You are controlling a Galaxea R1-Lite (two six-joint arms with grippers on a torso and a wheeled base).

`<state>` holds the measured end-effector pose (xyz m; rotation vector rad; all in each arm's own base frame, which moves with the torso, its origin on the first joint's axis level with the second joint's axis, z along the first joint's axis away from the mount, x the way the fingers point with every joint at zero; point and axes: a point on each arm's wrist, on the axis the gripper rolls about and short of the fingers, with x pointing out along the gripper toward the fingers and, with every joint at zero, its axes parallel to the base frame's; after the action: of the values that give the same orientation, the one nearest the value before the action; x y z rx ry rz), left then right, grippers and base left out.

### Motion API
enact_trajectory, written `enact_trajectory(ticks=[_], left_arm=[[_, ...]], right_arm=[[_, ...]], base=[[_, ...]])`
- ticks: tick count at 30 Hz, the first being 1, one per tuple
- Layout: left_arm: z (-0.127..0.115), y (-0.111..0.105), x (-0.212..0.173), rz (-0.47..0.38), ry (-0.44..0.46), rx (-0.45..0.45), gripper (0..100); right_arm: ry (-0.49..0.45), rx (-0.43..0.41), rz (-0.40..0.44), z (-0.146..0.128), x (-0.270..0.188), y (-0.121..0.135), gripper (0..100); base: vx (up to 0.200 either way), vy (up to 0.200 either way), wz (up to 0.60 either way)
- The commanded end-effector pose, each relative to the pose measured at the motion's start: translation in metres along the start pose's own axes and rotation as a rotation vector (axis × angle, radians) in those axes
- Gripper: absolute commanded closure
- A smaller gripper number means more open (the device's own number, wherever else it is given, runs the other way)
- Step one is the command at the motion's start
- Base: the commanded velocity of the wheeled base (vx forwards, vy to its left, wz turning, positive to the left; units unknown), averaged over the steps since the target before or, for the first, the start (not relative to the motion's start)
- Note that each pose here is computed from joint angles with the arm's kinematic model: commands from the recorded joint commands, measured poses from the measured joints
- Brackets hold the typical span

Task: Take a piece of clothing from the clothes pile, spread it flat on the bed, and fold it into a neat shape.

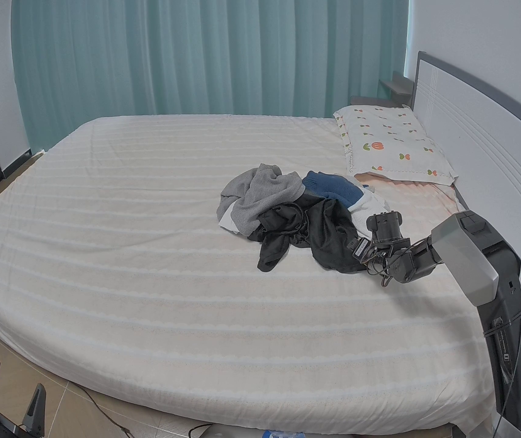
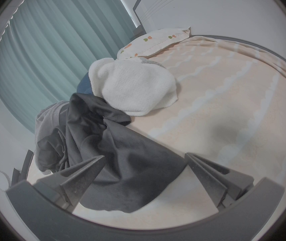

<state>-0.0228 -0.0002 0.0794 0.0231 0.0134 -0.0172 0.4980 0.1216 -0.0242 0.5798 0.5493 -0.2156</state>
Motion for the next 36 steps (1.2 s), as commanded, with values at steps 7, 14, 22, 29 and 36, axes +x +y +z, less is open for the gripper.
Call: enact_trajectory(ticks=[7, 14, 22, 29, 36], left_arm=[[-0.004, 0.0, 0.0, 0.002, -0.003, -0.002, 0], [-0.005, 0.0, 0.0, 0.002, -0.001, -0.002, 0], [-0.005, 0.0, 0.0, 0.003, -0.001, -0.006, 0], [-0.005, 0.0, 0.0, 0.009, -0.001, -0.006, 0], [-0.004, 0.0, 0.0, 0.02, -0.004, 0.006, 0]], right_arm=[[-0.013, -0.006, 0.06, -0.01, 0.009, 0.019, 100], [0.009, 0.011, 0.06, -0.01, -0.004, 0.019, 100], [0.145, 0.136, 0.172, 0.014, -0.082, 0.013, 100], [0.16, 0.173, 0.313, 0.025, -0.167, -0.019, 100], [0.153, 0.168, 0.403, 0.014, -0.251, -0.055, 100]], base=[[0.0, 0.0, 0.0], [0.0, 0.0, 0.0], [0.0, 0.0, 0.0], [0.0, 0.0, 0.0], [0.0, 0.0, 0.0]])
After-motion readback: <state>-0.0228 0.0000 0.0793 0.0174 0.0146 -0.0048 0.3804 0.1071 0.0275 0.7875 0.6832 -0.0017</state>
